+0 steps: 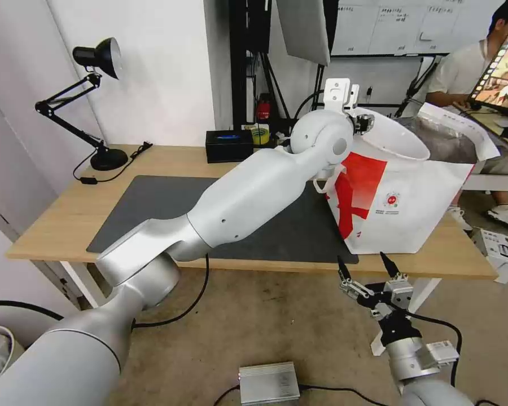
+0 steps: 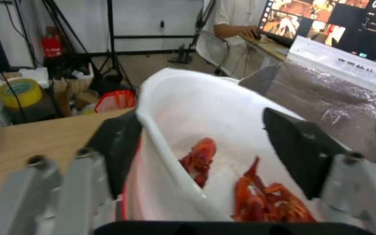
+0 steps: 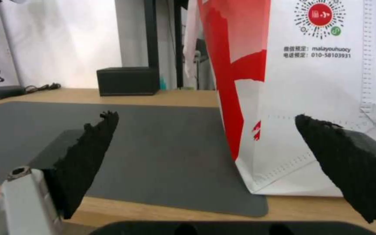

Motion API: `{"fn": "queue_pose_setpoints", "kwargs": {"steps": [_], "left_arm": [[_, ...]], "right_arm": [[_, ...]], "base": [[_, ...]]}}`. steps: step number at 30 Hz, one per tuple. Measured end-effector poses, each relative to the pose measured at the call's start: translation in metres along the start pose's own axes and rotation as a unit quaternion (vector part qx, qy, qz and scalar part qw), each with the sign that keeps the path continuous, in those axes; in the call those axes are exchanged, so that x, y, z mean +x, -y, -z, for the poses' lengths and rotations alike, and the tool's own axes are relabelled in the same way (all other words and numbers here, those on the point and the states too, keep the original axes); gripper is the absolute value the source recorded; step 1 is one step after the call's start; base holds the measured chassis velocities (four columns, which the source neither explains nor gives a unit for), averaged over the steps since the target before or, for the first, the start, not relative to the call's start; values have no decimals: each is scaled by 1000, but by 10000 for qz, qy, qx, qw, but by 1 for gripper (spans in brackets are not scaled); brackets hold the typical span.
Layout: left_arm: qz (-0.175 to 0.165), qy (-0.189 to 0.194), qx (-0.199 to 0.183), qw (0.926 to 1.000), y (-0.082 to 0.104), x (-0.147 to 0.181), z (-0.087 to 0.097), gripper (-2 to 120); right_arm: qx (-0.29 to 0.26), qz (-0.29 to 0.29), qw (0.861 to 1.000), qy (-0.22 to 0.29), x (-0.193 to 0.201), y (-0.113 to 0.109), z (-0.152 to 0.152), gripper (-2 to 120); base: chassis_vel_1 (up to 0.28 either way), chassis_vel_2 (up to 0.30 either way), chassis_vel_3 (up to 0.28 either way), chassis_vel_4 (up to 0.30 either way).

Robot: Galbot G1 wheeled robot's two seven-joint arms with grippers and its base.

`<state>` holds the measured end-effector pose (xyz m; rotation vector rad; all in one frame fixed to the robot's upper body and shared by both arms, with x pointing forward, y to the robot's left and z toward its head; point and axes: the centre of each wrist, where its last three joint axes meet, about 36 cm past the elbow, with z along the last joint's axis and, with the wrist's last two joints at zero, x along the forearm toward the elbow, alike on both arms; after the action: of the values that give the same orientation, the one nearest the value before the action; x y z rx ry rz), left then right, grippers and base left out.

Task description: Pick up the trash from the table and place it into the takeout bag.

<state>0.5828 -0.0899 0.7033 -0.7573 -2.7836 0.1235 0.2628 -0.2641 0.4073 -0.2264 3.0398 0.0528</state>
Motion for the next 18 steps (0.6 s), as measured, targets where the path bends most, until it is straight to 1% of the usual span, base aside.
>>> {"fn": "queue_pose_setpoints", "kwargs": {"steps": [2, 3, 6, 12, 18], "left_arm": [[-18, 11, -2, 10000, 1, 1, -1, 93], [-18, 11, -2, 10000, 1, 1, -1, 93], [-45, 35, -2, 10000, 3, 2, 0, 99], [-75, 91, 7, 9999, 5, 3, 0, 100], [-106, 54, -8, 9999, 6, 3, -7, 100]], "right_arm": [[1, 0, 10000, 0, 0, 0, 0, 100], [1, 0, 10000, 0, 0, 0, 0, 100], [0, 0, 10000, 0, 0, 0, 0, 100], [0, 0, 10000, 0, 0, 0, 0, 100], [0, 0, 10000, 0, 0, 0, 0, 100]], "base": [[0, 0, 0, 0], [0, 0, 0, 0], [0, 0, 0, 0], [0, 0, 0, 0], [0, 0, 0, 0]]}}
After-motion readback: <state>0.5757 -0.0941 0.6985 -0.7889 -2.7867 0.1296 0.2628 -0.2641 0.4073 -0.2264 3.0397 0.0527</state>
